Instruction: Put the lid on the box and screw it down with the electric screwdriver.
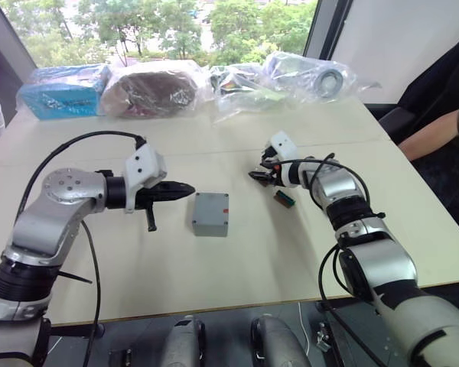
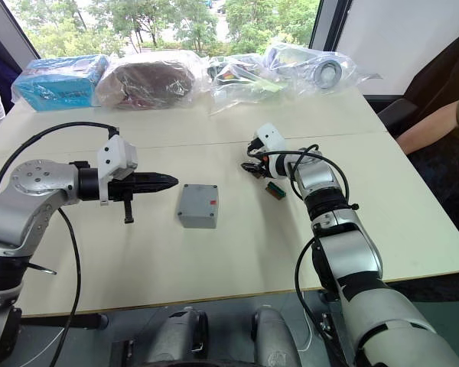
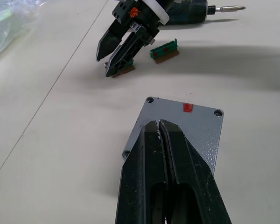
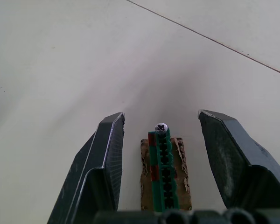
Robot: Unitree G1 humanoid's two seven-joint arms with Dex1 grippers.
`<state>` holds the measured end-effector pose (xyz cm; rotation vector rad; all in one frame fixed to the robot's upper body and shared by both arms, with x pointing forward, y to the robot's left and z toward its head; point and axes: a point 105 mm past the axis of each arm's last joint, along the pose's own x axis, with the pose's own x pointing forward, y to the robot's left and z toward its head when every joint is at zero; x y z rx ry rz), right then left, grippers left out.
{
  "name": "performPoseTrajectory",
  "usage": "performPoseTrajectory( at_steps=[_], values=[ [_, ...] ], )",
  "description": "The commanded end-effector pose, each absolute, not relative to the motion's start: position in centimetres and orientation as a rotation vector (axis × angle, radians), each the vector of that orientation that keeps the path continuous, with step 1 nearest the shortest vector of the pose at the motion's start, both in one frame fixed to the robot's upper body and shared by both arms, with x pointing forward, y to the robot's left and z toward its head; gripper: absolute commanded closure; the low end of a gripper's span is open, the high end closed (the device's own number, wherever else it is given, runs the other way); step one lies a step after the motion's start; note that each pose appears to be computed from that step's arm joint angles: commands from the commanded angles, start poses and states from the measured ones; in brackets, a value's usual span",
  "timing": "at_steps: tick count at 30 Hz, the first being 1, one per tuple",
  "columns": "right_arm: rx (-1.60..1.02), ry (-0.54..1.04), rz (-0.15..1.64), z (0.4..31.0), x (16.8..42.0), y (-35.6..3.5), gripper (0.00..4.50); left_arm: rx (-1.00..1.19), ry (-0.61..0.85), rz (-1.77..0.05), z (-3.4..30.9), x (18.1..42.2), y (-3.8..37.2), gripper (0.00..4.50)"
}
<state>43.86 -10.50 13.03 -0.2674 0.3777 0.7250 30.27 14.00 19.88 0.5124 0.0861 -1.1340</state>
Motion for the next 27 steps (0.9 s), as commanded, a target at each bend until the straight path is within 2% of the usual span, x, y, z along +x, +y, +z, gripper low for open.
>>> performPoseTrajectory(
  at_steps=[1,2,6,7,14,19,23,27],
  values=[
    [-0.264,0.298,0.732,15.3,44.3,-10.0,2.42,0.544,0.045,-1.135,20.9,30.1,13.8,4.50],
    [-0.262,0.298,0.732,15.3,44.3,-10.0,2.62,0.543,0.045,-1.137,20.9,30.1,13.7,4.50],
    [-0.261,0.300,0.730,15.3,44.3,-10.0,4.21,0.542,0.045,-1.139,20.9,30.1,13.7,4.50],
    [-0.260,0.300,0.729,15.3,44.3,-10.1,4.44,0.542,0.045,-1.138,20.9,30.1,13.7,4.50],
    [-0.264,0.281,0.728,16.2,44.2,-10.3,4.44,0.542,0.052,-1.136,20.8,30.1,13.8,4.50],
    [-0.285,0.211,0.758,19.6,43.5,-10.3,4.44,0.540,0.062,-1.131,20.7,30.1,14.1,4.50],
    [-0.285,0.177,0.819,21.9,41.7,-9.5,4.44,0.539,0.069,-1.127,20.5,30.2,14.4,4.50],
    [-0.252,0.184,1.006,22.8,37.1,-6.2,4.44,0.534,0.083,-1.118,20.1,30.2,14.9,4.50]
  ],
)
